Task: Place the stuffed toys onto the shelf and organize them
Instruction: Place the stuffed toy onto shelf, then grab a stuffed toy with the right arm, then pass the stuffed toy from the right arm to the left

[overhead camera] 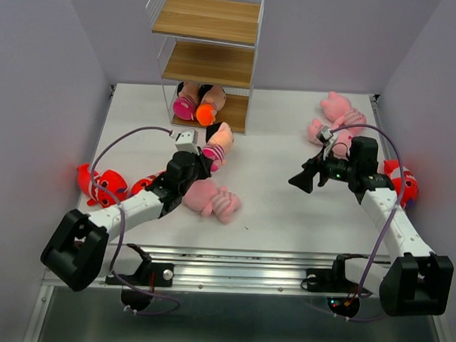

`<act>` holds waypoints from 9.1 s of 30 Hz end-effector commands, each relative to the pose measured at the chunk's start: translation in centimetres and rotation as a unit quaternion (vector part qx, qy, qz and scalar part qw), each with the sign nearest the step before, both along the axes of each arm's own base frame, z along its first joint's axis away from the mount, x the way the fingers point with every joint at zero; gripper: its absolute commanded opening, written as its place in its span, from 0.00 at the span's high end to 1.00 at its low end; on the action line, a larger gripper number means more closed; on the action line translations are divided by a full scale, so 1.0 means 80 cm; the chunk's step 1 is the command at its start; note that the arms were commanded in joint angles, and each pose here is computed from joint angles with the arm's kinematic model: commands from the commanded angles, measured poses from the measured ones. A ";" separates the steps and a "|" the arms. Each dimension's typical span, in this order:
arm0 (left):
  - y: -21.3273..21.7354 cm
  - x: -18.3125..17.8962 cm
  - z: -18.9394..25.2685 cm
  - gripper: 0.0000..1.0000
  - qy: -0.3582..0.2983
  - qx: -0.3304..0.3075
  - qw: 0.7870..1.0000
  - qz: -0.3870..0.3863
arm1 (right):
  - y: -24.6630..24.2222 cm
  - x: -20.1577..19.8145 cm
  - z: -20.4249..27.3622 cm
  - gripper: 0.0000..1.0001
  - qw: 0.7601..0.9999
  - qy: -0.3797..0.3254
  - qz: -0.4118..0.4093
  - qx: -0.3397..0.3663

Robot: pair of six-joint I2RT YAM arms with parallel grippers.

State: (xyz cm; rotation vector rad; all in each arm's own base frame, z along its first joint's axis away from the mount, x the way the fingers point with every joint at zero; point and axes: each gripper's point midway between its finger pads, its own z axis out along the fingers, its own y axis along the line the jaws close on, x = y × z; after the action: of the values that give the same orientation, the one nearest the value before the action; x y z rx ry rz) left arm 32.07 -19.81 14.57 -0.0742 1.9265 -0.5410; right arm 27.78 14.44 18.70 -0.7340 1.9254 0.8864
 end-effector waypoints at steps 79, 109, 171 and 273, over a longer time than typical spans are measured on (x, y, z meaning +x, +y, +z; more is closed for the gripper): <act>-0.091 0.271 0.062 1.00 -0.149 0.014 0.988 0.039 | 0.005 0.002 0.007 0.00 0.999 -0.029 0.020 0.005; -0.088 0.284 -0.003 0.49 -0.083 0.031 0.995 0.038 | 0.004 0.004 0.004 0.00 0.999 -0.028 0.018 0.001; 0.186 -0.079 0.211 0.01 -0.219 0.095 0.962 0.133 | 0.123 -0.067 -0.027 0.00 0.943 -0.039 0.296 -0.147; -0.205 -0.162 0.205 0.01 -0.108 -0.424 0.834 -0.336 | 0.065 -0.052 0.208 0.99 0.930 -0.008 0.100 0.353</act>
State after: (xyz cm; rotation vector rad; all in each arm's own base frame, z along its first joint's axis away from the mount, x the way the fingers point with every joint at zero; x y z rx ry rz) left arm 19.91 -36.54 23.98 0.0755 1.5998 -1.6667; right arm 25.23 19.82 32.99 -0.4380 1.4951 1.5911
